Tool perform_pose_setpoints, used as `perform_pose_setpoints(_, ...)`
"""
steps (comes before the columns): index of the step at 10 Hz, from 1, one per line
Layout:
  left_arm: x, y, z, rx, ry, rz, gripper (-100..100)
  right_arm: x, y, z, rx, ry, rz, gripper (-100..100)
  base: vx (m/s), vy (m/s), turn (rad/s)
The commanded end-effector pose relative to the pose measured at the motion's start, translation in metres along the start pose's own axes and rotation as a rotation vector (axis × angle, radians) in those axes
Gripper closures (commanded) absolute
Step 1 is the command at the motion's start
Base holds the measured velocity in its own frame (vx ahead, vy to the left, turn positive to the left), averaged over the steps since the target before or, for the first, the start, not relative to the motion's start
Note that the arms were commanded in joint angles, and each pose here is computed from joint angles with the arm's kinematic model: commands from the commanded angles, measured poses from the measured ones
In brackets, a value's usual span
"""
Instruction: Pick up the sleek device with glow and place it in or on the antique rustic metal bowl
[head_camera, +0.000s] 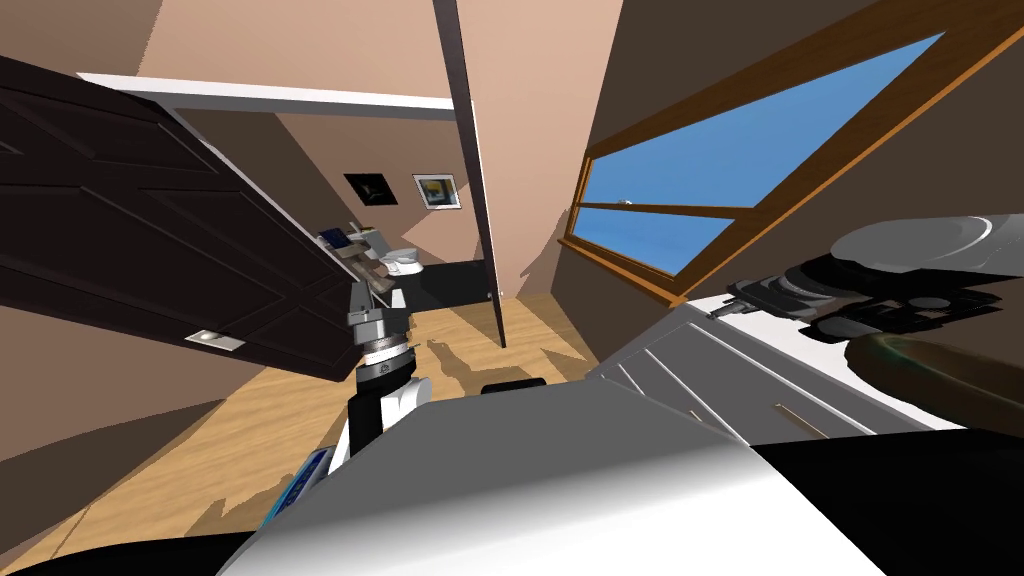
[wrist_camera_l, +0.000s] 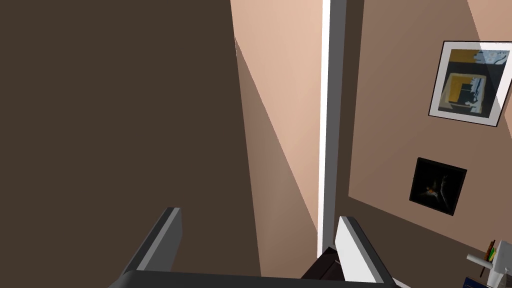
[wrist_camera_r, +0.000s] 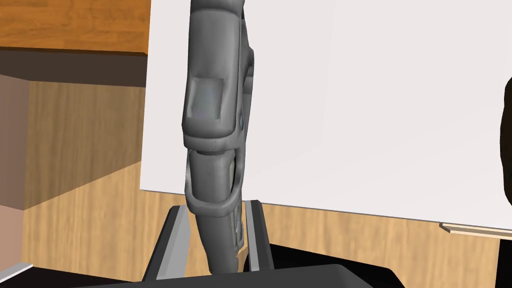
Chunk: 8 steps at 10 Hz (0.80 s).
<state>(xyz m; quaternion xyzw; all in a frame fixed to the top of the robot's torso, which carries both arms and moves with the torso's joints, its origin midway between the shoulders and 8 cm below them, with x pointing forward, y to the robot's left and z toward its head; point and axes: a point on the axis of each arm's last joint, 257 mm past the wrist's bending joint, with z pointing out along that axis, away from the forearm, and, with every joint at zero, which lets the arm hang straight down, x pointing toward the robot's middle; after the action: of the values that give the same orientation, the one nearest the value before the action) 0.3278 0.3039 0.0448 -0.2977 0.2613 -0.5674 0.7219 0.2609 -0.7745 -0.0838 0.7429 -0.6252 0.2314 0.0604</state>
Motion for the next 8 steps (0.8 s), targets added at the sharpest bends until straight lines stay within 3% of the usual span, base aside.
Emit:
perform_pose_setpoints(1, 0.0, 0.0, 0.0, 0.0, 0.0, 0.0, 0, 0.004, -0.01, -0.014, 0.014, 0.001, -0.035, 100, -0.081, 0.097, 0.04)
perform_pose_setpoints(8, 0.0, 0.0, 0.0, 0.0, 0.0, 0.0, 0, 0.011, -0.032, -0.047, 0.036, 0.01, -0.121, 100, -0.054, 0.049, 0.01)
